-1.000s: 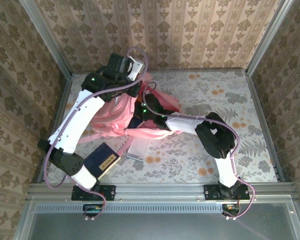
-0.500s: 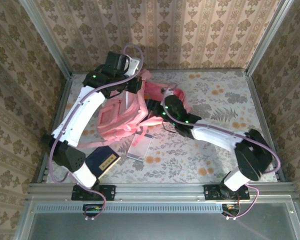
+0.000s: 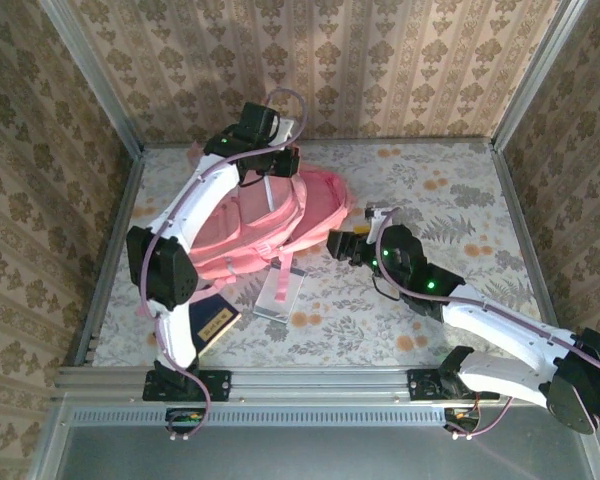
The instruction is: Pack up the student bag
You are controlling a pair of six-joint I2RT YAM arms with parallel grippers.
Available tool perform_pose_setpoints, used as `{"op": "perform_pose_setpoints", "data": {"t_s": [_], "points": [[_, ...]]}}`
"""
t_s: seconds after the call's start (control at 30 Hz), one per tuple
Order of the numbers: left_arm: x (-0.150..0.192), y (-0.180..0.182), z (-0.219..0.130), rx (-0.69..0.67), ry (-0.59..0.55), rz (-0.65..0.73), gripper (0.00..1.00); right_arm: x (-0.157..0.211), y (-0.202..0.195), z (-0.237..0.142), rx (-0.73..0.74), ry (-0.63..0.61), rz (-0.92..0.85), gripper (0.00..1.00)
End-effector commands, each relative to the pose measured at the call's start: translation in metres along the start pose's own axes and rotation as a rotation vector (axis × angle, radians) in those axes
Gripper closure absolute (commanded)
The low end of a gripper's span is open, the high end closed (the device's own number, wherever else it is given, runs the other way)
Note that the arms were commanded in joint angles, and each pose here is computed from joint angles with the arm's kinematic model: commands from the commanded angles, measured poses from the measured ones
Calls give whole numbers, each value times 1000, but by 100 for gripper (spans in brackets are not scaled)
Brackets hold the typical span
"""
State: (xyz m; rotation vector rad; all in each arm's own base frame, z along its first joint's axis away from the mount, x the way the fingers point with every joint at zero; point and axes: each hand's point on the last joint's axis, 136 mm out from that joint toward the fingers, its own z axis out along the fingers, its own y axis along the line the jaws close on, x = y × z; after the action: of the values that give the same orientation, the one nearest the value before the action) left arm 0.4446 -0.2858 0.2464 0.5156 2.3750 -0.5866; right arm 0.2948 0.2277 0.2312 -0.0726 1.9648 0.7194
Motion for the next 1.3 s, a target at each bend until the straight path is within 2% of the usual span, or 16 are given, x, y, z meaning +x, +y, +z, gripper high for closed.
{"op": "perform_pose_setpoints", "data": {"t_s": [0.0,0.07,0.1,0.2,0.3,0.37,0.47,0.57,0.63,0.8,0.97,1.07,1.27], "points": [[-5,37,-3,-146,3,23,93,19,6,-1,-55,88,-69,27],[-1,62,0,-189,36,-7,91,24,11,1,-80,120,-75,27],[-1,62,-1,-158,42,-33,86,25,15,2,-96,134,-76,27],[-7,36,-14,-34,-10,-71,54,30,22,4,-128,170,-82,27],[-7,10,-44,23,-72,-60,38,33,22,4,-124,183,-88,27],[5,3,-66,28,-79,-72,35,35,19,3,-113,189,-95,27],[33,16,-101,-22,-102,-150,32,39,12,1,-90,190,-103,27],[71,23,-128,-21,-89,-226,28,47,7,0,-83,206,-106,27],[105,28,-134,-58,-54,-274,27,52,4,0,-75,220,-107,27],[213,54,-131,-224,139,-509,20,55,-5,-3,-42,225,-109,27],[292,56,-118,-253,296,-629,9,57,-10,-5,-24,227,-118,26],[322,53,-104,-222,359,-660,7,58,-11,-4,-24,232,-119,26],[359,57,-86,-284,477,-624,7,57,-12,-8,-18,232,-124,25]]}}
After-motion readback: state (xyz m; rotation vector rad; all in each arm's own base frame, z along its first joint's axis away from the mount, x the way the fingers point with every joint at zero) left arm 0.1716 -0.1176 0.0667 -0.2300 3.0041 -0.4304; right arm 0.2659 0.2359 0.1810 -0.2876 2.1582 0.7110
